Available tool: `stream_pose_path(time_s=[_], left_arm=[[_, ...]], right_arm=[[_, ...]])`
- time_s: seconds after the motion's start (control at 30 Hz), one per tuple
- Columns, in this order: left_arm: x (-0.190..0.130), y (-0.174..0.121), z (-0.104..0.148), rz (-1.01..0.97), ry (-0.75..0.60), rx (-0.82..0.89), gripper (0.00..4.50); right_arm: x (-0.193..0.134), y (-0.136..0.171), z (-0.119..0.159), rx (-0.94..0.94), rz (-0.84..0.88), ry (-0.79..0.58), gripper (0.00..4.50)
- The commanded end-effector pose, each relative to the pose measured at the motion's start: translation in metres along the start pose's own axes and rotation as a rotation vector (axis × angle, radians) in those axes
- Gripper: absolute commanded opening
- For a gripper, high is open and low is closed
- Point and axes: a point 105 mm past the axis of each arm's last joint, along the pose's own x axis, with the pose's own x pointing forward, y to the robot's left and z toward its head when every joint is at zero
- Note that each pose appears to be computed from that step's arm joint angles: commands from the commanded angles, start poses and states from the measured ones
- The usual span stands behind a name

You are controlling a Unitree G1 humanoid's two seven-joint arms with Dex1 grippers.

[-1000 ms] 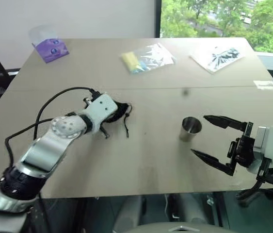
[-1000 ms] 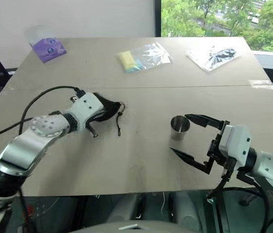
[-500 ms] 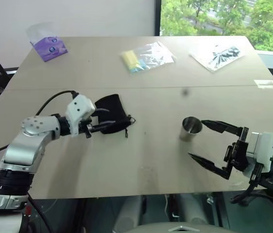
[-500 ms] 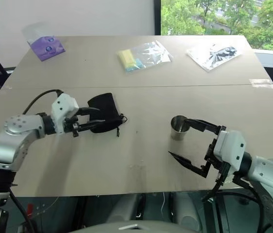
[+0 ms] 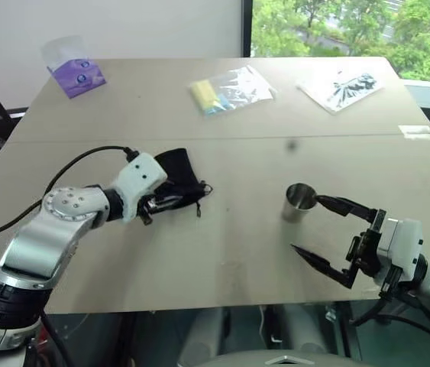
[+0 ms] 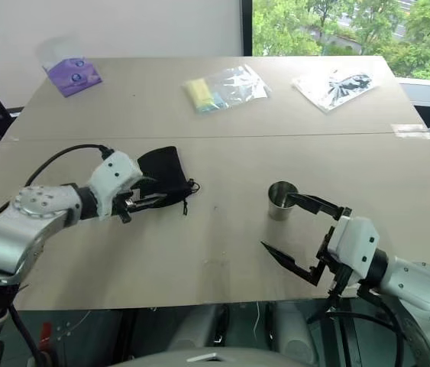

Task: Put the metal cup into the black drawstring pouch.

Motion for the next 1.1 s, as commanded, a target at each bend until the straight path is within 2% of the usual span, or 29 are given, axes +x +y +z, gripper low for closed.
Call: stream_pose_path(time_s=[0.03, 0.2, 0.47, 0.5, 0.57, 0.67, 0.8, 0.83, 0.9, 1.1], left_arm=[[-0.001, -0.001, 0.010, 0.102, 0.035, 0.177, 2.23], [0.007, -0.012, 0.006, 0.153, 0.086, 0.275, 2.23], [0.026, -0.015, 0.002, 0.236, 0.102, 0.285, 2.23], [0.028, -0.015, 0.002, 0.234, 0.101, 0.275, 1.85], [0.032, -0.014, 0.005, 0.235, 0.087, 0.269, 1.37], [0.036, -0.013, 0.010, 0.227, 0.072, 0.218, 0.06], [0.038, -0.006, 0.015, 0.240, 0.052, 0.135, 0.06], [0.039, -0.004, 0.016, 0.244, 0.049, 0.119, 0.06], [0.041, -0.001, 0.021, 0.253, 0.034, 0.126, 0.06], [0.043, 0.000, 0.028, 0.282, 0.008, 0.164, 0.06]], right_arm=[[0.001, 0.004, 0.014, -0.042, 0.010, -0.043, 4.50], [-0.001, 0.003, 0.015, -0.040, 0.022, -0.034, 4.50], [-0.004, -0.001, 0.018, -0.042, 0.037, -0.018, 4.50], [-0.004, -0.001, 0.018, -0.042, 0.038, -0.016, 4.50], [-0.004, -0.003, 0.017, -0.045, 0.027, 0.002, 4.50], [-0.003, -0.009, 0.014, -0.055, -0.002, 0.051, 4.50], [0.004, -0.013, 0.001, -0.094, 0.044, 0.222, 4.50], [0.002, -0.014, -0.006, -0.109, 0.054, 0.315, 4.50], [0.003, -0.021, -0.011, -0.156, 0.047, 0.414, 4.50], [0.016, -0.030, -0.018, -0.155, 0.079, 0.474, 4.50]])
